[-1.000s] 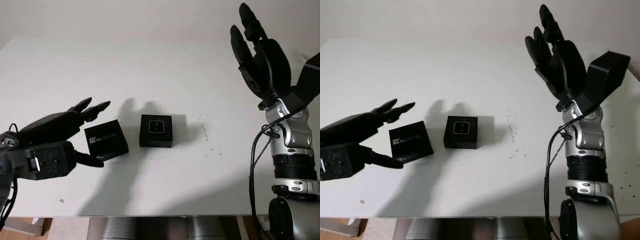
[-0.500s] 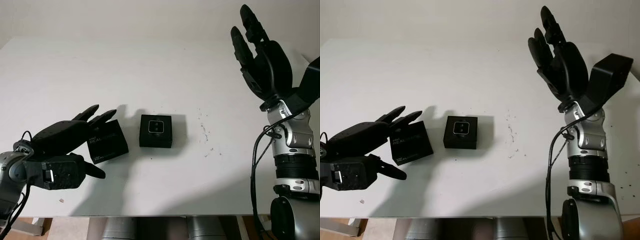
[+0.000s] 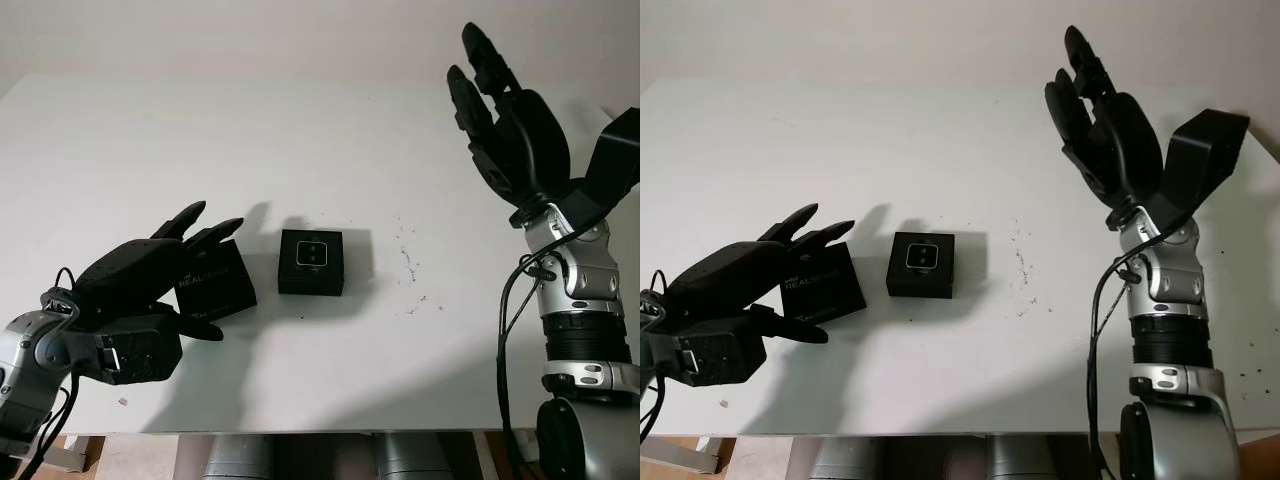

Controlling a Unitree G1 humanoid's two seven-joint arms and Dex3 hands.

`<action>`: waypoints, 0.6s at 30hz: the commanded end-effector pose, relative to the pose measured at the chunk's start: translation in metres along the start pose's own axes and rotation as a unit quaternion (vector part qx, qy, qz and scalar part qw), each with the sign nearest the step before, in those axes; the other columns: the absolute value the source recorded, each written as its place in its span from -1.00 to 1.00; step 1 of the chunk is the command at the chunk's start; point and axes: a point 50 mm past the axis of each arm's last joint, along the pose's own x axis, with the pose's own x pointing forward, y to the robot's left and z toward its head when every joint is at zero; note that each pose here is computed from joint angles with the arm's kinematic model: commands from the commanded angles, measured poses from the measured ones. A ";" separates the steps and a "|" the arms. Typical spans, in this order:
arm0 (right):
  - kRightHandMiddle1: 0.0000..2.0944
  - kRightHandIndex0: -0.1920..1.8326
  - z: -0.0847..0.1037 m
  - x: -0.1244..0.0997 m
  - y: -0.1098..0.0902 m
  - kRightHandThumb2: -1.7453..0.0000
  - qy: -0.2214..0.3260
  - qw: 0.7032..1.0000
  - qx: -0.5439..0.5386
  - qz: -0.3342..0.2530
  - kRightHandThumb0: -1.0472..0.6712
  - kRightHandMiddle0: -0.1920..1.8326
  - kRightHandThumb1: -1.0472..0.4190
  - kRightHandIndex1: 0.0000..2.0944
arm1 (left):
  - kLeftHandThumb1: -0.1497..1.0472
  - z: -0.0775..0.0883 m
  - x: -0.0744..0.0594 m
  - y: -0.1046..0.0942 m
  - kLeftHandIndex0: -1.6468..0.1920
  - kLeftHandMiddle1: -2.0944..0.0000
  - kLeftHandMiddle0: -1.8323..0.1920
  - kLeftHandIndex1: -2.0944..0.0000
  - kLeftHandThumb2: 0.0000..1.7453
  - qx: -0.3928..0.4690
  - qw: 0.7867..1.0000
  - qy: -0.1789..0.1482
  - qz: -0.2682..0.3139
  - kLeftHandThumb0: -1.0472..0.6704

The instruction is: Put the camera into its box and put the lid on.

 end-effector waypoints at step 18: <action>-0.94 -0.94 -0.016 -0.006 0.021 0.52 0.036 0.999 0.022 0.032 -0.63 -0.89 -1.00 -0.95 | 0.54 0.005 0.001 -0.011 0.46 0.32 0.53 0.55 -0.94 0.066 0.997 -0.023 -0.022 -0.18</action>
